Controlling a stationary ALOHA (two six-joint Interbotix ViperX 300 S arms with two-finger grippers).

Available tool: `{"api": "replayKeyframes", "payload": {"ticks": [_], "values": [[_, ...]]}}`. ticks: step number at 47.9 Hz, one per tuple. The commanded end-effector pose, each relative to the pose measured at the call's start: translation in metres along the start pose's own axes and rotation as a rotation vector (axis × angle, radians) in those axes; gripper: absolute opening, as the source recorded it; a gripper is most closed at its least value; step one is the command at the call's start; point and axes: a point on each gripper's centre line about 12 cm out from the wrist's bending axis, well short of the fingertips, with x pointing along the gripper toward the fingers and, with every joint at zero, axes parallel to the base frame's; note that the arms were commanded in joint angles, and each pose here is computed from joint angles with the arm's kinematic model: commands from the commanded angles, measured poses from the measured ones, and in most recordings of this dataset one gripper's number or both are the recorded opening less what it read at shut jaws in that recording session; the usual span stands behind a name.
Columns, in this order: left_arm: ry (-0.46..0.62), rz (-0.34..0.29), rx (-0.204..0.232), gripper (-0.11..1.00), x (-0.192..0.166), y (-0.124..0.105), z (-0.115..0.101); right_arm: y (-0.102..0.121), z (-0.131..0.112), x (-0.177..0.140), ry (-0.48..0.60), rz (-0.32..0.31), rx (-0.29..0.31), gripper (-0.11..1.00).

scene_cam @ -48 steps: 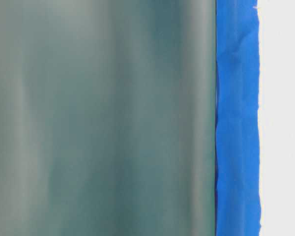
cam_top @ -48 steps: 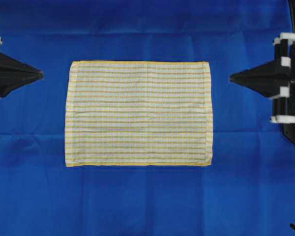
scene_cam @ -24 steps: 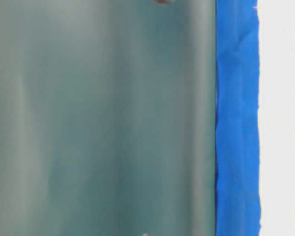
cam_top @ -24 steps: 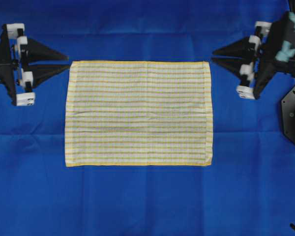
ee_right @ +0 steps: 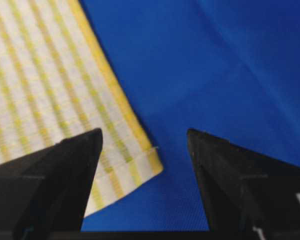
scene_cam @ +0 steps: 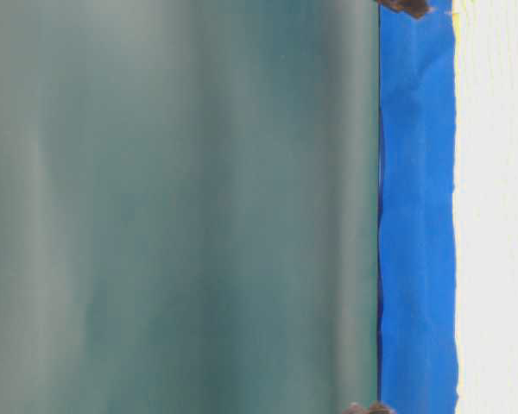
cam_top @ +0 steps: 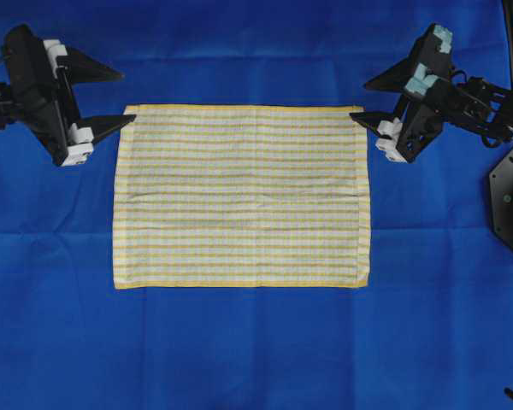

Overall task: Fold the yellow towel.
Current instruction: 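Move both grippers to the towel's far corners and pinch them, then pull the far edge toward the near edge with both grippers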

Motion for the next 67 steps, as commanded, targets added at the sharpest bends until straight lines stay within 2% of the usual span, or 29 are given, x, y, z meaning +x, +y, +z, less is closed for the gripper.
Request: {"api": "replayKeyframes", "payload": {"ticks": [1,16,24,26,35,37,39,52,67], "values": [[0.014,0.022,-0.009,0.77,0.008,0.006,-0.005,-0.002,0.004,0.008,-0.023,-0.011,0.011,0.68],[0.098,0.041,-0.022,0.75,0.031,0.012,-0.03,-0.005,-0.01,0.026,0.038,-0.037,0.026,0.66],[0.167,0.058,-0.038,0.69,0.04,0.018,-0.046,-0.006,-0.012,0.029,0.044,-0.043,0.029,0.56],[0.186,0.056,-0.038,0.64,0.043,0.018,-0.051,-0.007,-0.013,0.029,0.047,-0.044,0.032,0.5],[0.228,0.051,-0.038,0.2,0.045,0.016,-0.061,-0.006,-0.012,0.029,0.047,-0.043,0.03,0.09],[0.236,0.05,-0.038,0.11,0.045,0.016,-0.061,-0.006,-0.012,0.029,0.045,-0.043,0.029,0.04],[0.237,0.05,-0.038,0.04,0.045,0.016,-0.061,-0.006,-0.012,0.029,0.049,-0.043,0.03,0.04],[0.237,0.049,-0.039,0.03,0.043,0.016,-0.057,-0.006,-0.01,0.027,0.041,-0.04,0.029,0.04],[0.197,0.048,-0.039,0.03,0.03,0.018,-0.026,-0.003,0.004,0.009,-0.001,-0.021,0.037,0.04]]}}
